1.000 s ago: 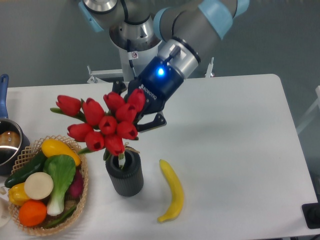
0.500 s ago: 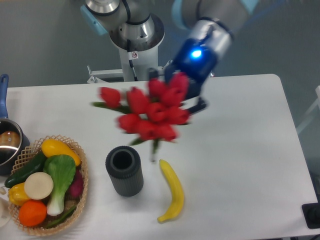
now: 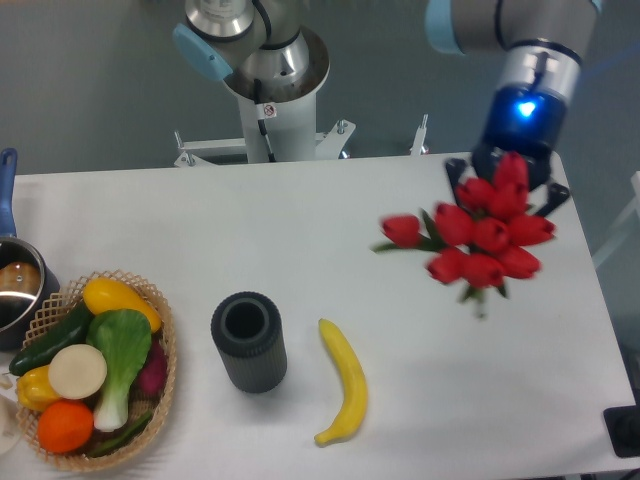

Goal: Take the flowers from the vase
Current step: 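Carry the tulip bunch away from the vase and hold it raised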

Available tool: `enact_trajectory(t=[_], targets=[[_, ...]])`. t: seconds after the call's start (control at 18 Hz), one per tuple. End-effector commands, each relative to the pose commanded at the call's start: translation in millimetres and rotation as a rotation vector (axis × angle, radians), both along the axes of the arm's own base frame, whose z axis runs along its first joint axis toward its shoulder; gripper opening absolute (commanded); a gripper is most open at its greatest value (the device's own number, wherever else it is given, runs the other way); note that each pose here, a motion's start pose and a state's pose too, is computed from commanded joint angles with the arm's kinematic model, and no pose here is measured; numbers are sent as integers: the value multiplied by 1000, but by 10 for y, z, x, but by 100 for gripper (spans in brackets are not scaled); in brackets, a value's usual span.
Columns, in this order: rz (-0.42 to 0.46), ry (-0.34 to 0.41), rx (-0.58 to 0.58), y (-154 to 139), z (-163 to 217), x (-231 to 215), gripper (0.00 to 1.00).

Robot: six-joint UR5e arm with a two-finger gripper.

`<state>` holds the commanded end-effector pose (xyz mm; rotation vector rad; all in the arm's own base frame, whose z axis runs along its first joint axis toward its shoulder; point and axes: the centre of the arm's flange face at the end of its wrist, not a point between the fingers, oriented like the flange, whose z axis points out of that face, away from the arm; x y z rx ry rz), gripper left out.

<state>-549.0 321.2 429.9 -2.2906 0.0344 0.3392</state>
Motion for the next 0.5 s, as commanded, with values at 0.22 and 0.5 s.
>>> enact_trajectory(t=[0.22, 0.5], targets=[[114, -74, -154, -109, -230, -25, 0], [181, -82, -302, -167, -296, -117, 0]])
